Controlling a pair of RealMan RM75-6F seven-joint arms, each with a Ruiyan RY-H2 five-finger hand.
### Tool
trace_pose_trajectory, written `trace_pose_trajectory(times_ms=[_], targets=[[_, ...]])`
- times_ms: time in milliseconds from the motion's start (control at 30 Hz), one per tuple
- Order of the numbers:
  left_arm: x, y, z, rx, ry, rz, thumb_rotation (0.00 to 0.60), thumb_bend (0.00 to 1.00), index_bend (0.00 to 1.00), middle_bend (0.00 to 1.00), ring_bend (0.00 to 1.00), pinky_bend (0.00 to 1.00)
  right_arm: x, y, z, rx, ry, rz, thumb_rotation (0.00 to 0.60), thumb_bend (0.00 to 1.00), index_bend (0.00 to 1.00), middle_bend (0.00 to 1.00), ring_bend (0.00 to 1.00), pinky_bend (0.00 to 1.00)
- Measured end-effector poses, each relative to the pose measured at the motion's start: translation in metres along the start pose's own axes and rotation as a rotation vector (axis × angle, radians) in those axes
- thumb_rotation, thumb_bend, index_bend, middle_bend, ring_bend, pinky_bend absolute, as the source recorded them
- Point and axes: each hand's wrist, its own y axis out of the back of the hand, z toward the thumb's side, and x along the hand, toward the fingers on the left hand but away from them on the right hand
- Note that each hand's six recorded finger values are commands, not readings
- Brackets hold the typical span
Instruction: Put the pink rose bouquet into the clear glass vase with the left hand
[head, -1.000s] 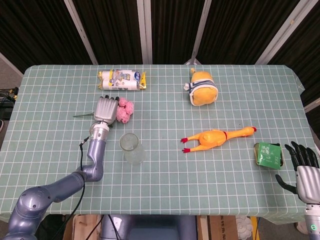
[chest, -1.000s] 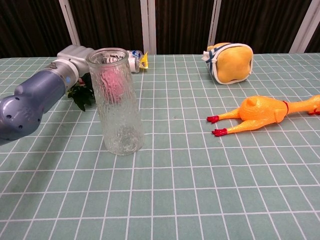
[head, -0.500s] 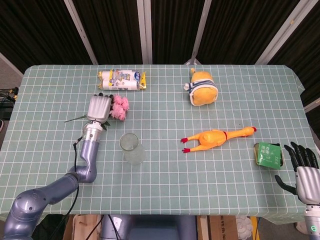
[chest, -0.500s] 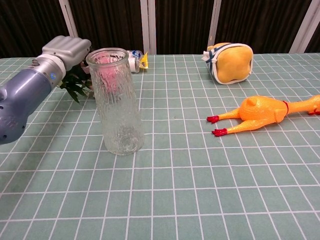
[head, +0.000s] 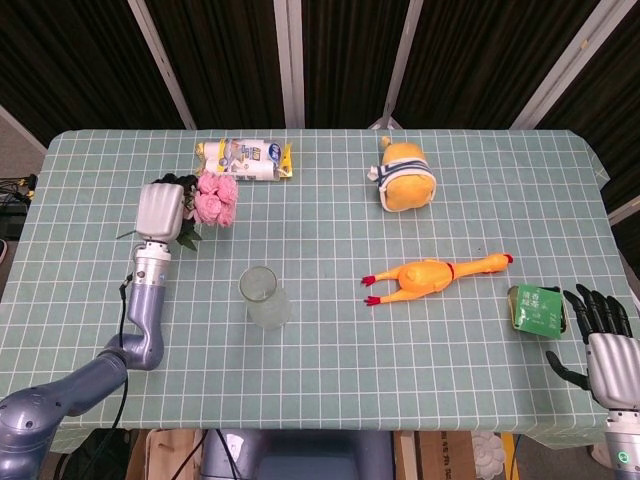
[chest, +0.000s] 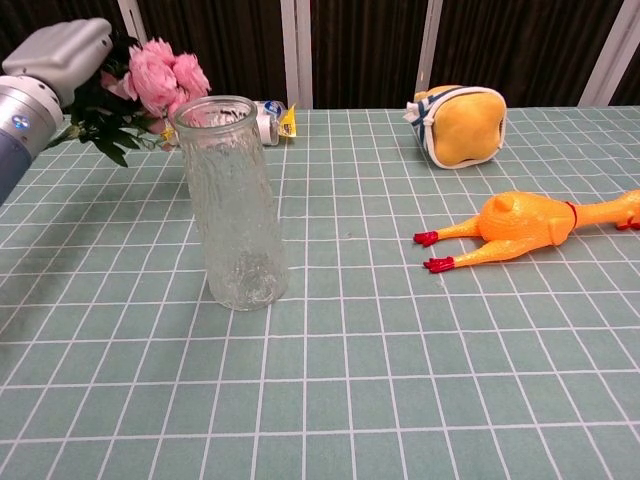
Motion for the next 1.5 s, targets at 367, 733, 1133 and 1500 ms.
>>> trace_pose_trajectory(times_ms=[367,733,1133,1500], targets=[[0.000,0.082,0.016,-0.448,-0.080,0.207,0.600,0.61,0.48,0.56,0.42,0.56,0.001,-0.001,0.004,0.002,0.011,0.001,0.600,0.27,0.13,0.07,0.03,0.00],[-0.015,0.166,0.058,-0.891,-0.172,0.217,0.600,0.61,0.48,0.56,0.42,0.56,0.000,-0.003,0.004,0.004,0.009,0.005,0.600,0.27,0.13,0.07,0.03,0.00],[-0.038,0.212,0.087,-1.266,-0.207,0.036,0.600,0.60,0.48,0.55,0.41,0.56,0.000,-0.004,0.005,0.006,0.010,0.006,0.600,0.27,0.13,0.07,0.03,0.00],[-0.048,0.203,0.108,-1.381,-0.213,-0.073,0.600,0.60,0.47,0.55,0.41,0.56,0.001,-0.002,0.004,0.003,0.009,0.003,0.600,0.27,0.13,0.07,0.03,0.00]])
